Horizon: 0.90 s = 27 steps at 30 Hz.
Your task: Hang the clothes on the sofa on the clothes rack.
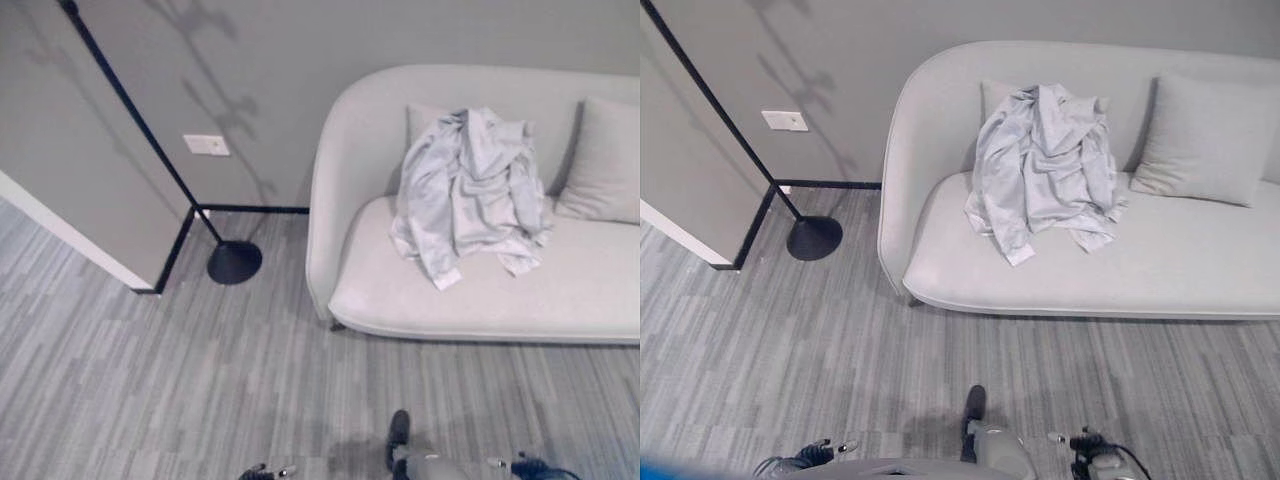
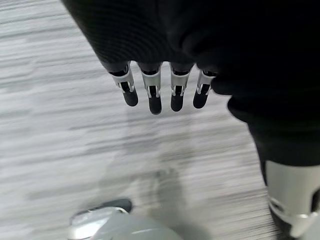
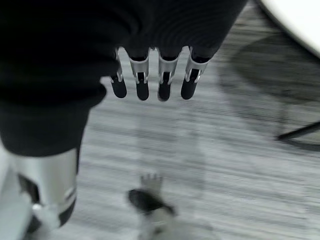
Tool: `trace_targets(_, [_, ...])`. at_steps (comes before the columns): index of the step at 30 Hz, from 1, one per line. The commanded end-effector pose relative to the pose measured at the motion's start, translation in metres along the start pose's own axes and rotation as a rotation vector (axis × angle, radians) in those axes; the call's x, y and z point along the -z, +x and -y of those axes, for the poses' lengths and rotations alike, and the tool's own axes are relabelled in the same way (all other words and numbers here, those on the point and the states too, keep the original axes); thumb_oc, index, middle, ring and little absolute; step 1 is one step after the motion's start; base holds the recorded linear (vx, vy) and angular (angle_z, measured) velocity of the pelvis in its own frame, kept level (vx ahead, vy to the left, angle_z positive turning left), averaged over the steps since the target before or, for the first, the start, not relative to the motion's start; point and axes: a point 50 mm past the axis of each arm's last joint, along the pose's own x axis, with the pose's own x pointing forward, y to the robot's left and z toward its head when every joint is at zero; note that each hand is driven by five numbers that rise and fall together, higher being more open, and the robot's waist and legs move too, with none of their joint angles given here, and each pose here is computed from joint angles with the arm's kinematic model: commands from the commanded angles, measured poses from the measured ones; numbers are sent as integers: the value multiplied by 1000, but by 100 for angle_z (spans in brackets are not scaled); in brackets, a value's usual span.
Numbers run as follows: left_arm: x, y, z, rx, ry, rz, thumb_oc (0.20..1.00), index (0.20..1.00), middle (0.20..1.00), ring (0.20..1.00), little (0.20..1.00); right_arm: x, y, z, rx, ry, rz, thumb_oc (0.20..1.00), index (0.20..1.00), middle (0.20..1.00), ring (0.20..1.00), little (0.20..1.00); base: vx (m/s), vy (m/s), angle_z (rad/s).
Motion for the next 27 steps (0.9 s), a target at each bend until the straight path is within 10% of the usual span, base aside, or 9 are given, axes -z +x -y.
trace_targets(1, [-12, 3, -1, -1, 26, 11, 1000, 1000, 1000, 1000, 1000, 14, -1, 18, 66, 27, -48, 1000, 1000, 1000, 1000, 1000, 180, -175, -4])
trace_targets(27, [9, -1, 3, 25, 42, -45, 1000, 1000, 1000, 1000, 1000, 19, -3, 5, 29, -27, -40, 1000, 1000, 1000, 1000, 1000, 120, -25, -9])
